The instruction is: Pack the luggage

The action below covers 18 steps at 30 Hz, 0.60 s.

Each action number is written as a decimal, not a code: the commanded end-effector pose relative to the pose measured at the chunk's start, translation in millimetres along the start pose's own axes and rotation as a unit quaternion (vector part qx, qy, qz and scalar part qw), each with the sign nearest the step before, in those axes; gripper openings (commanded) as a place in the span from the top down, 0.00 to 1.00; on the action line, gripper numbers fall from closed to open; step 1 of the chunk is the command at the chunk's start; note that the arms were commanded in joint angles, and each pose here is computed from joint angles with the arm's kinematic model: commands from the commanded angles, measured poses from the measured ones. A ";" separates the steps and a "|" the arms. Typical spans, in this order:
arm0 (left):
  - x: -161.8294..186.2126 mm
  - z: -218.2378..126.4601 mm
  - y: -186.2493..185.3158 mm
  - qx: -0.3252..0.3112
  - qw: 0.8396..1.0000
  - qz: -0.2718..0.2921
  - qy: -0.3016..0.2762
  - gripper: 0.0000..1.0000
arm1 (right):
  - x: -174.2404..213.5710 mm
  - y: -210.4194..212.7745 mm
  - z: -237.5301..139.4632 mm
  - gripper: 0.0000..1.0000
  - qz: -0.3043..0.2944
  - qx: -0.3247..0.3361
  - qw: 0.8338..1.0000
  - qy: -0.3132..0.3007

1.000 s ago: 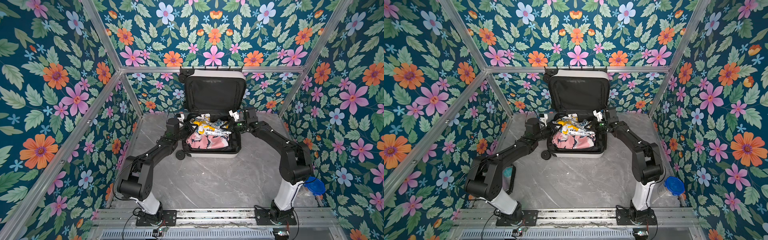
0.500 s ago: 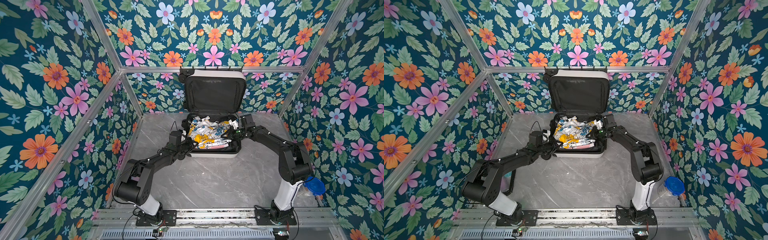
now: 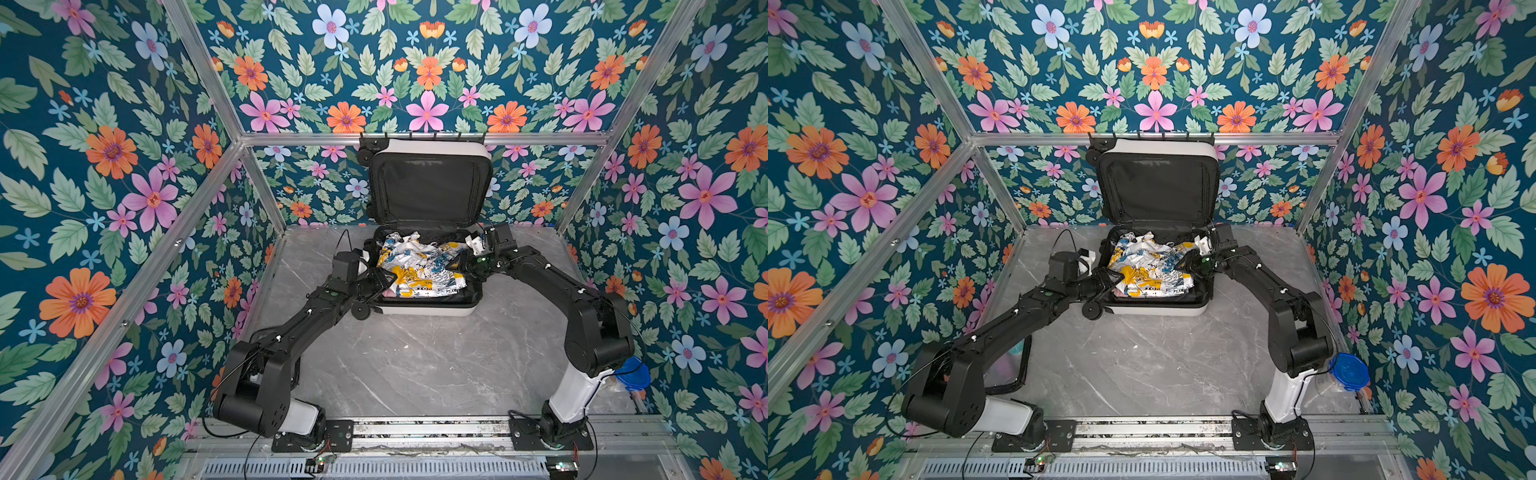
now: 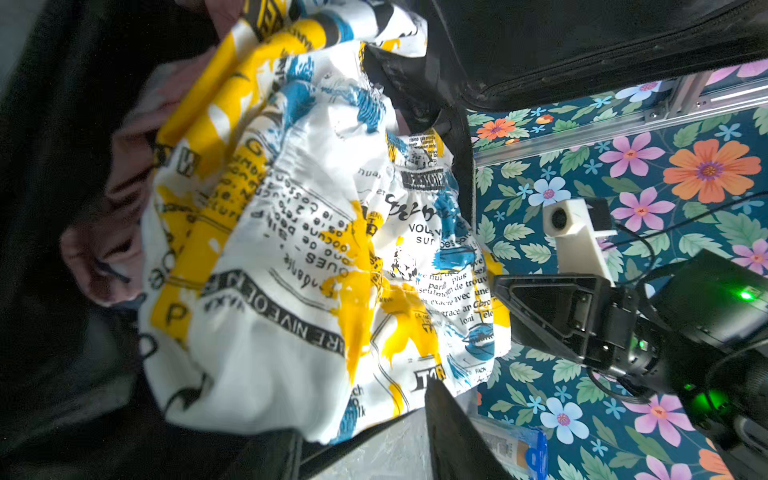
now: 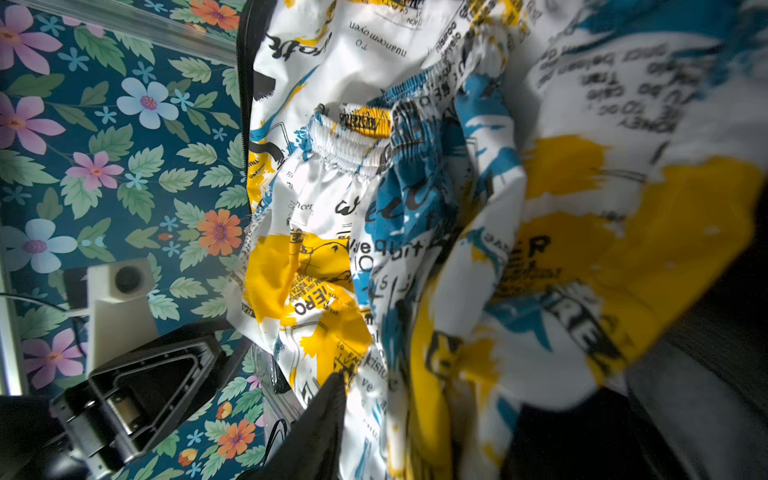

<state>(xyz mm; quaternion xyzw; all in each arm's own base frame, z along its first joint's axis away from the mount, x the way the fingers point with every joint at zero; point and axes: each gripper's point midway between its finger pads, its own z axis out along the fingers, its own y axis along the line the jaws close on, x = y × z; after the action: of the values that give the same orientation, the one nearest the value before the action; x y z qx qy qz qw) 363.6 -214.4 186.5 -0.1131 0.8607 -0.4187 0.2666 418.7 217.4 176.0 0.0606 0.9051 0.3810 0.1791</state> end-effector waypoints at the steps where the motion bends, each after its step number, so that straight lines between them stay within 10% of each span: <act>1: 8.2 -14.6 26.5 -0.091 0.996 0.017 0.020 0.49 | 3.0 -13.4 -19.1 0.49 0.003 0.061 0.998 -0.019; 10: -16.5 -60.3 12.2 -0.138 0.987 0.071 -0.032 0.52 | 1.6 4.8 -71.1 0.51 -0.016 0.096 0.992 -0.077; 18: -22.4 11.7 -51.3 -0.040 0.989 0.135 0.038 0.59 | 17.6 32.0 -10.1 0.59 -0.043 0.091 0.995 -0.005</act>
<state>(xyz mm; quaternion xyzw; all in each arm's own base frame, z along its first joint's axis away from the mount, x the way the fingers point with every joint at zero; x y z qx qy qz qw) 380.0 -218.0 226.5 -0.0412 0.9011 -0.3234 0.2860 397.9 232.2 216.8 0.0439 0.9260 0.3065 0.2161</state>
